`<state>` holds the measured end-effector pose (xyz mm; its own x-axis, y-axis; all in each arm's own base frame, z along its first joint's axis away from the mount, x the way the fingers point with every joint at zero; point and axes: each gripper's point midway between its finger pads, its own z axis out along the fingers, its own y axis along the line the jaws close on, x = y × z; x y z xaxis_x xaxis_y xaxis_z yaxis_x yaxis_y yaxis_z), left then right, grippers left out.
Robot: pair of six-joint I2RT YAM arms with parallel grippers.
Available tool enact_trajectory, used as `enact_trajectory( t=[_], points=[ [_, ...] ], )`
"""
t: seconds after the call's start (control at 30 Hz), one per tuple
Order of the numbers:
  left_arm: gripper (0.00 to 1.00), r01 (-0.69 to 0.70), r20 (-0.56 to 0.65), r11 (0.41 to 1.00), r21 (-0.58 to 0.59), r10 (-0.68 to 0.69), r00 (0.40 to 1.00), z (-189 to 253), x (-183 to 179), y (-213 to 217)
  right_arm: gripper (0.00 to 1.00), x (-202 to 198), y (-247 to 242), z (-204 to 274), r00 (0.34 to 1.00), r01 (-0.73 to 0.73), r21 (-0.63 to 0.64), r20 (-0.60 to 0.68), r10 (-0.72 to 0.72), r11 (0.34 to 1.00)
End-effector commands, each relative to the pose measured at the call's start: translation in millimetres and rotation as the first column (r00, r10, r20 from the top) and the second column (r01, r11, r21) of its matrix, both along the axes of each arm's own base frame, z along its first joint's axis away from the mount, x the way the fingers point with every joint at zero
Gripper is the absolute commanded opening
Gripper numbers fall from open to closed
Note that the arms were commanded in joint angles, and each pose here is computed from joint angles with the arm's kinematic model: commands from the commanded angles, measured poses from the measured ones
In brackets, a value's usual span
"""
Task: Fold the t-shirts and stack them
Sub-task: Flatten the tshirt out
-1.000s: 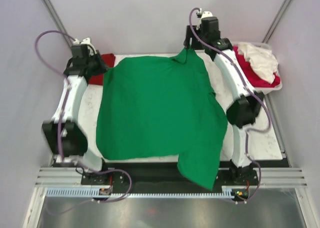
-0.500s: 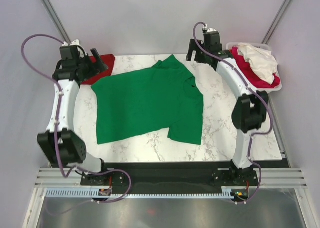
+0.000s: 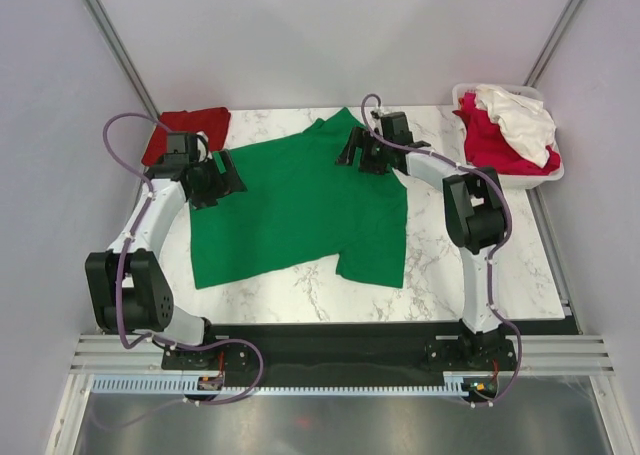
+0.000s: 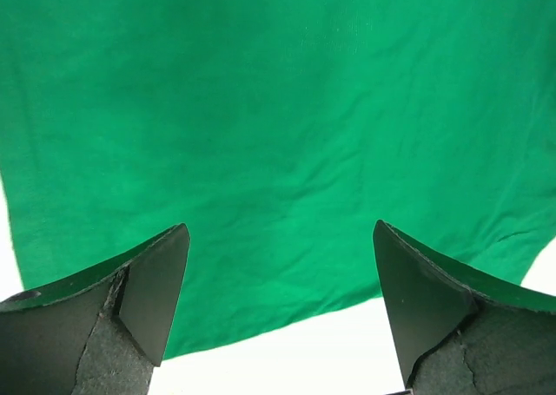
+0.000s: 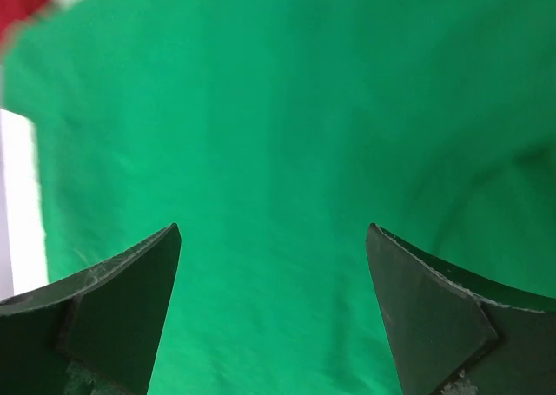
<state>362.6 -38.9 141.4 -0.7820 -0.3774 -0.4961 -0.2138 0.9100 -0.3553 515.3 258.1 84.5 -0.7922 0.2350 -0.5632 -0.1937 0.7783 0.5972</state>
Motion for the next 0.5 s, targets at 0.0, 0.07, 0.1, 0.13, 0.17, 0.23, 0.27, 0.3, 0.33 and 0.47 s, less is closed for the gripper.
enact_trajectory(
  t=[0.0,0.07,0.1,0.13,0.17,0.23,0.27,0.3,0.33,0.47],
  points=[
    [0.93,0.027,0.071,0.999,-0.039,-0.024,0.997,15.6,7.2,-19.9,0.95,-1.5,-1.6,10.8,1.0,0.016,0.048,0.0,-0.016,0.999],
    [0.93,0.038,0.066,0.999,-0.035,-0.036,0.997,12.9,3.0,-25.1,0.95,-16.4,-18.0,-13.3,0.996,0.058,0.02,-0.07,-0.056,0.998],
    [0.93,0.041,0.064,0.999,-0.031,-0.039,0.997,12.0,1.7,-25.9,0.95,-22.1,-24.4,-21.8,0.993,0.076,0.006,-0.093,-0.075,0.997],
    [0.93,0.045,0.062,0.999,-0.027,-0.043,0.997,10.5,-0.6,-26.0,0.95,-29.8,-31.4,-31.1,0.988,0.092,-0.014,-0.121,-0.093,0.996],
    [0.93,0.05,0.068,0.998,-0.024,-0.048,0.997,12.1,-2.9,-26.3,0.94,-46.5,-44.4,-47.8,0.979,0.112,-0.044,-0.167,-0.118,0.993],
    [0.93,0.062,0.07,0.998,-0.009,-0.061,0.996,11.0,-6.7,-24.3,0.9,-65.9,-62.8,-63.9,0.958,0.162,-0.084,-0.224,-0.177,0.983],
    [0.93,0.064,0.085,0.998,0.003,-0.064,0.994,15.0,-7.9,-22.6,0.9,-88.0,-77.5,-70.1,0.941,0.192,-0.099,-0.263,-0.212,0.976],
    [0.93,0.067,0.087,0.998,0.011,-0.067,0.994,15.7,-9.8,-22.1,0.91,-97.1,-86.7,-69.7,0.931,0.224,-0.117,-0.267,-0.248,0.968],
    [0.93,0.07,0.089,0.997,0.017,-0.071,0.993,15.6,-11.7,-20.6,0.92,-110.6,-96.0,-69.8,0.914,0.258,-0.142,-0.286,-0.289,0.956],
    [0.93,0.082,0.079,0.997,0.016,-0.083,0.993,14.7,-17.9,-22.2,0.98,-169.1,-112.9,-57.4,0.901,0.293,-0.145,-0.288,-0.324,0.945]
  ],
)
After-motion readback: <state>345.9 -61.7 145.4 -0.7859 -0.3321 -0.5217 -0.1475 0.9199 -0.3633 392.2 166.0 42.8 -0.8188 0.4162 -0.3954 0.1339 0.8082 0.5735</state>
